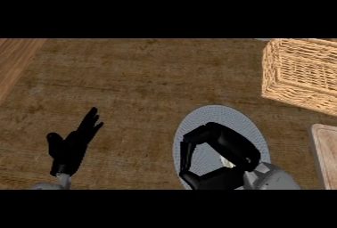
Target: Pick the cupcake from the placemat and place it in the basket
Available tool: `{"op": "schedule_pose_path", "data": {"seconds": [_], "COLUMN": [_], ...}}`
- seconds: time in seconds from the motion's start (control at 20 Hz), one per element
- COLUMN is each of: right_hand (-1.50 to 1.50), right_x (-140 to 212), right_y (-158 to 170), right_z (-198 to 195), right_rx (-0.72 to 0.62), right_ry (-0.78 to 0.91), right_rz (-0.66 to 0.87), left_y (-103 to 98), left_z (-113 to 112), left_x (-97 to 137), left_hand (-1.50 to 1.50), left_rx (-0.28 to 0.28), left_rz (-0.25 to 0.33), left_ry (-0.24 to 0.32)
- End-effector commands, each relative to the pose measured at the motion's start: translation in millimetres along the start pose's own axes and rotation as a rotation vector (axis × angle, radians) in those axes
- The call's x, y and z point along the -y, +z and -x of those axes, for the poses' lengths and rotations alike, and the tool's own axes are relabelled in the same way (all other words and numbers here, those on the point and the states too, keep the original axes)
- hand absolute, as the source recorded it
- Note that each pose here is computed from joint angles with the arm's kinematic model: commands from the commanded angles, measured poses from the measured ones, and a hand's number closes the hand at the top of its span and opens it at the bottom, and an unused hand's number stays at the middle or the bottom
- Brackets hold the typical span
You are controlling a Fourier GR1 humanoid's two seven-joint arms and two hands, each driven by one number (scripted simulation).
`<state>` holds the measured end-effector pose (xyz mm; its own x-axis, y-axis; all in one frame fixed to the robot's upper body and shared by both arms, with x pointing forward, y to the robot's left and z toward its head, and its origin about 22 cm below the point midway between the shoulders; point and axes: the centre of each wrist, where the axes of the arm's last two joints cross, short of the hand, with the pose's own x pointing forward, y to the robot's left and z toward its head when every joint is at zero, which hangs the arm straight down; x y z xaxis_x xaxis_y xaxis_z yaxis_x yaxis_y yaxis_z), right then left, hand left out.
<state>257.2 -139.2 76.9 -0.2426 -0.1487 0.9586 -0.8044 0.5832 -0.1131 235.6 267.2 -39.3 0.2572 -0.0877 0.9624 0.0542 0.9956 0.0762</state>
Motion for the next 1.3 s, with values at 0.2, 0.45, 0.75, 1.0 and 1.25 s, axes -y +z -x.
{"op": "schedule_pose_path", "data": {"seconds": [0.2, 0.45, 0.75, 1.0, 1.25], "right_hand": [-1.5, -1.5, -1.5, -1.5, -1.5], "right_x": [-74.8, -15.2, 27.8, 58.0, 73.3], "right_y": [-15.3, -30.0, -45.8, -53.7, -53.0], "right_z": [-11.1, -79.4, -165.8, -210.3, -241.2], "right_rx": [-0.055, -0.094, -0.172, -0.303, -0.472], "right_ry": [0.17, 0.743, 1.035, 1.115, 1.179], "right_rz": [-0.397, -0.271, -0.311, -0.464, -0.638], "left_y": [17.4, 28.3, 32.4, 31.7, 42.6], "left_z": [27.1, 27.7, 22.4, 26.4, 30.2], "left_x": [-23.5, -33.5, -30.2, -12.9, -35.8], "left_hand": [0.0, 0.0, 0.0, 0.0, 0.0], "left_rx": [-0.3, -0.288, -0.295, -0.311, -0.304], "left_rz": [-0.111, -0.138, -0.11, -0.108, -0.116], "left_ry": [-0.029, -0.019, -0.013, -0.018, -0.039]}}
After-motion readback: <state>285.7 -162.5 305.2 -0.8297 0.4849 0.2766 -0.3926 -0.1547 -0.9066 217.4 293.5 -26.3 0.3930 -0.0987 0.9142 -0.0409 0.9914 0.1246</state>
